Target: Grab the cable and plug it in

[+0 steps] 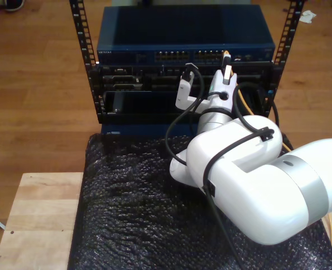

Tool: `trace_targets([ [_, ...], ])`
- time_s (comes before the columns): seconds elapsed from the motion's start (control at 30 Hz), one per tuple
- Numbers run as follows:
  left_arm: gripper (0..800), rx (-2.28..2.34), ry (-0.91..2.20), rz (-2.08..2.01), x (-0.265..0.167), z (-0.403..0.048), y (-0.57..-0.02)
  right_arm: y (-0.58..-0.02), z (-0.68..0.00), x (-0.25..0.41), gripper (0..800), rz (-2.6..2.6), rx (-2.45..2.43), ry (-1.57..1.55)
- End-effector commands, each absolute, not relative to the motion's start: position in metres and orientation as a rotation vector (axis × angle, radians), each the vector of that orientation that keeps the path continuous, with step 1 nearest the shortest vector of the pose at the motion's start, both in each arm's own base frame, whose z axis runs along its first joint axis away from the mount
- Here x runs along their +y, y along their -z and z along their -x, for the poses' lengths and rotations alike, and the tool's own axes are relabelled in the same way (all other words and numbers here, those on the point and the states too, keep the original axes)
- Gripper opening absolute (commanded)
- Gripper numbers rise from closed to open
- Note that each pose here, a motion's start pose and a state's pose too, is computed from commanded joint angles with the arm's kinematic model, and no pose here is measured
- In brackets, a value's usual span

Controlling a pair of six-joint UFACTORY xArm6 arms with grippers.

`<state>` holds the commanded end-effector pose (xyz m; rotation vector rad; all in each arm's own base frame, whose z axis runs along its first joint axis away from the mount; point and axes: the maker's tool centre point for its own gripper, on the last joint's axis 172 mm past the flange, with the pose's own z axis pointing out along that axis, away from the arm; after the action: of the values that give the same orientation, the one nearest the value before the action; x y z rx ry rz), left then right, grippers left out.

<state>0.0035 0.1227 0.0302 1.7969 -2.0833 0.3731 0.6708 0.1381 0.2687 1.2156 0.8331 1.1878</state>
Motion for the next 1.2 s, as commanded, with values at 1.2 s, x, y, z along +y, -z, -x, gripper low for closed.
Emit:
trace_targets([
  [1.2, 800, -2.08, -0.373, -1.8, 0.123, -0.003, -0.03, -0.284, -0.667, 0.15, 242, -1.193, 0.841, -1.222],
])
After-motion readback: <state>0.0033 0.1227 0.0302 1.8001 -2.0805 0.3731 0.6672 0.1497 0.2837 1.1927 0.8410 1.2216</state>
